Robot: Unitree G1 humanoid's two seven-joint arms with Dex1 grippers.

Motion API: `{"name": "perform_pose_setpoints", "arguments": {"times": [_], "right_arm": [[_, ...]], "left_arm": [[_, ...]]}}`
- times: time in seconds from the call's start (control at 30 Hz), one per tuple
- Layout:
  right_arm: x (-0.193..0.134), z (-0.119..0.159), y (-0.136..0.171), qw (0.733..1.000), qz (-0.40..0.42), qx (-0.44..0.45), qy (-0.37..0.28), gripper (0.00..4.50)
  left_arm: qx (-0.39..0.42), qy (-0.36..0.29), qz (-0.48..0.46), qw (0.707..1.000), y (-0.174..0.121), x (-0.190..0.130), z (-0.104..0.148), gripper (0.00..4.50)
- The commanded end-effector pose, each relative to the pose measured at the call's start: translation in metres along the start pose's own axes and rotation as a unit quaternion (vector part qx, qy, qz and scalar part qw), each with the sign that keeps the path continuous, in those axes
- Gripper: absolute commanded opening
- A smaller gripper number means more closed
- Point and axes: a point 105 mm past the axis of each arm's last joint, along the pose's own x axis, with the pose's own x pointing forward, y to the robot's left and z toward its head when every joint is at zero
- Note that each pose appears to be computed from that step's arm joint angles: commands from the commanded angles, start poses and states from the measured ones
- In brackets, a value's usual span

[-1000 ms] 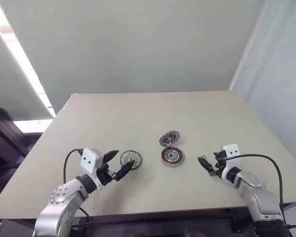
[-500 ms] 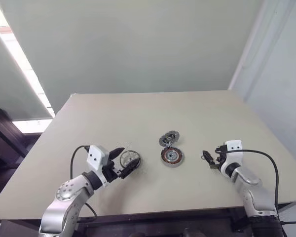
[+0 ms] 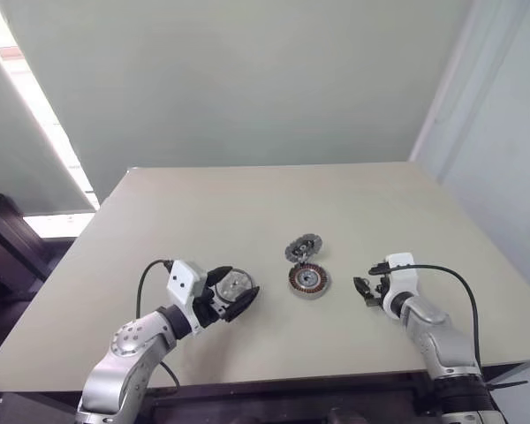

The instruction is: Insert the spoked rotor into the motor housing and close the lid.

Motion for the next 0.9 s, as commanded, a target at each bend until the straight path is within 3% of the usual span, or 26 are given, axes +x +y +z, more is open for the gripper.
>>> {"name": "perform_pose_setpoints", "arguments": {"times": [0.03,0.9], "right_arm": [[0.006,0.012,0.001,1.000,-0.004,-0.005,-0.017,4.48],[0.025,-0.010,-0.002,0.998,-0.041,0.031,-0.025,4.48]], "left_arm": [[0.016,-0.012,-0.019,1.000,-0.006,0.004,0.011,4.49],[0.019,-0.008,-0.019,1.000,-0.007,0.000,0.009,4.49]]}}
